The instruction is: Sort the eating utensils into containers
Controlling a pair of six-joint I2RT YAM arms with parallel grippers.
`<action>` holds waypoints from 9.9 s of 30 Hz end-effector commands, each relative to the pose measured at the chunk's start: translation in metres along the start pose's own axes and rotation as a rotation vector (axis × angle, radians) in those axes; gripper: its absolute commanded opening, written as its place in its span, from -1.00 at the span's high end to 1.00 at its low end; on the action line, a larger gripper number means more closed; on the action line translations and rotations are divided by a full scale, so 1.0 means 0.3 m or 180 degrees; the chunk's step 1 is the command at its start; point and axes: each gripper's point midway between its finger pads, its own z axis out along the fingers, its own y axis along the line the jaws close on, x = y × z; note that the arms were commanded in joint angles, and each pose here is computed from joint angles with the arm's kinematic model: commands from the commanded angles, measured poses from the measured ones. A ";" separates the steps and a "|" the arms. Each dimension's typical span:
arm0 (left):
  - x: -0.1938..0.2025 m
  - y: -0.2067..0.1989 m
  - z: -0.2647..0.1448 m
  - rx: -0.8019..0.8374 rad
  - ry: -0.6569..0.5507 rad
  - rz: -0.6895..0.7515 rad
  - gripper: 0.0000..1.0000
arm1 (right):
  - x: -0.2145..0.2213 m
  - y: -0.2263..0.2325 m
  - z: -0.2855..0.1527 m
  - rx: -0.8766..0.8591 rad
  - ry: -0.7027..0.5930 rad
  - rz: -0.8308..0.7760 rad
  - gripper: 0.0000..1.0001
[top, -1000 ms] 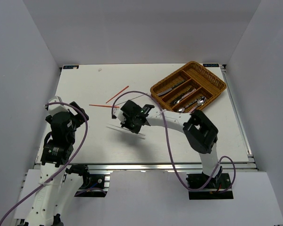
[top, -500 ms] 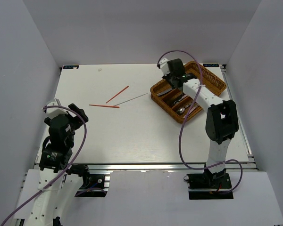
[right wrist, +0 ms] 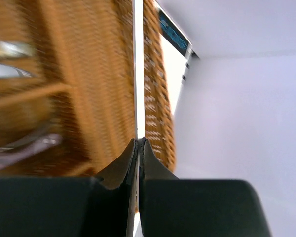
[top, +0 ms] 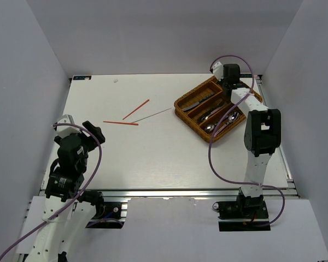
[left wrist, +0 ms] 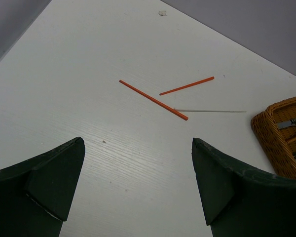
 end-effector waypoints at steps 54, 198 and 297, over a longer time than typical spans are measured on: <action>0.036 0.005 0.042 -0.0149 0.0148 0.0069 -0.96 | -0.823 1.035 -0.564 -0.2953 -0.2001 -0.0653 -0.63; 0.535 -0.602 0.083 0.1461 0.1914 -0.1249 0.49 | -0.463 1.226 -1.204 -0.4429 -0.1171 0.2538 1.00; 0.315 -0.748 1.030 0.1394 0.1148 0.2139 -0.91 | 0.015 0.474 -1.285 -0.2925 -0.1813 0.3165 -0.79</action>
